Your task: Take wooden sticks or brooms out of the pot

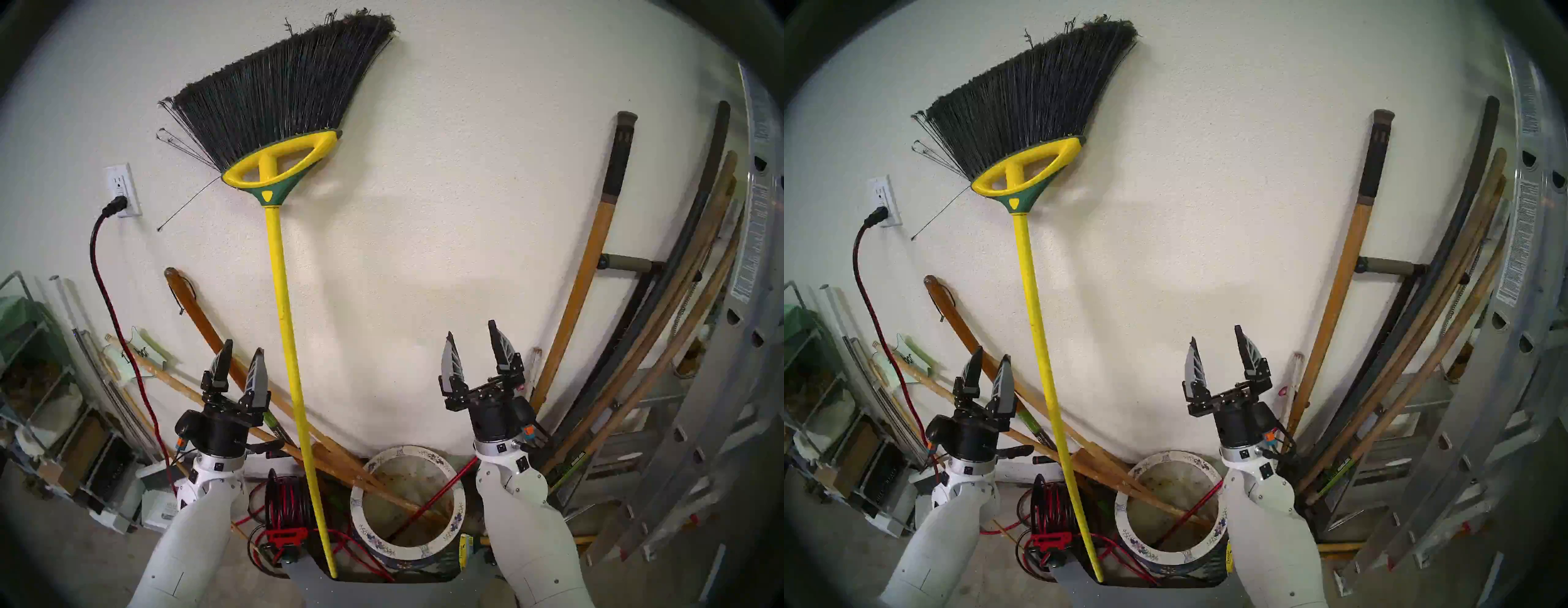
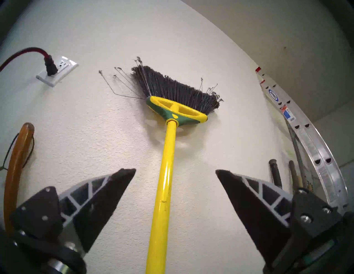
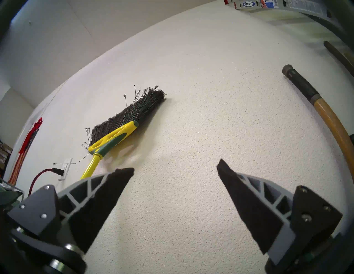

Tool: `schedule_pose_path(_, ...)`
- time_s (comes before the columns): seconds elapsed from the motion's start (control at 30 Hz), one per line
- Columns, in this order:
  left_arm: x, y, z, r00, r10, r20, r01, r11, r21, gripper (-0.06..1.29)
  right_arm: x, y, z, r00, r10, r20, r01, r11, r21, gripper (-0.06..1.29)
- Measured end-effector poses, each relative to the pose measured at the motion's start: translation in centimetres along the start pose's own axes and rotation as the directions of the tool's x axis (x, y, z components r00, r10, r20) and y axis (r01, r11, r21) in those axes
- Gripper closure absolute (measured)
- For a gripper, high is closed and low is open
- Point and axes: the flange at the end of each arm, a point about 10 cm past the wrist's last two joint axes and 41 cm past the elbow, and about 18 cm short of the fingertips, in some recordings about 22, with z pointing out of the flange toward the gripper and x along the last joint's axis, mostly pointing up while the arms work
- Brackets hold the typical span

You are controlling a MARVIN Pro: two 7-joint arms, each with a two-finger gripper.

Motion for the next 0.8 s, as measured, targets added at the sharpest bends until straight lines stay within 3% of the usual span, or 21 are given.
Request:
schedule_pose_path(0.1, 0.2, 0.6, -0.1, 0.999, 0.041, 0.006, -0.041, 0.999, -0.014, 0.03, 0.0, 0.0, 0.0, 1.0, 0.002, -0.002, -0.002, 1.0, 0.001, -0.02)
schedule_pose_path(0.33, 0.4, 2.3, -0.3, 0.992, 0.123, 0.041, -0.117, 0.986, -0.119, 0.03, 0.0, 0.0, 0.0, 1.0, 0.006, -0.006, -0.006, 1.0, 0.005, -0.02)
schedule_pose_path(0.57, 0.4, 2.8, -0.5, 0.979, 0.193, 0.062, -0.18, 0.968, -0.176, 0.03, 0.0, 0.1, 0.0, 1.0, 0.011, -0.01, -0.011, 1.0, 0.007, -0.02)
schedule_pose_path(0.8, -0.7, 2.7, -0.8, 0.96, 0.262, 0.1, -0.235, 0.946, -0.221, 0.03, 0.0, 0.1, 0.0, 1.0, 0.015, -0.014, -0.015, 1.0, 0.011, -0.02)
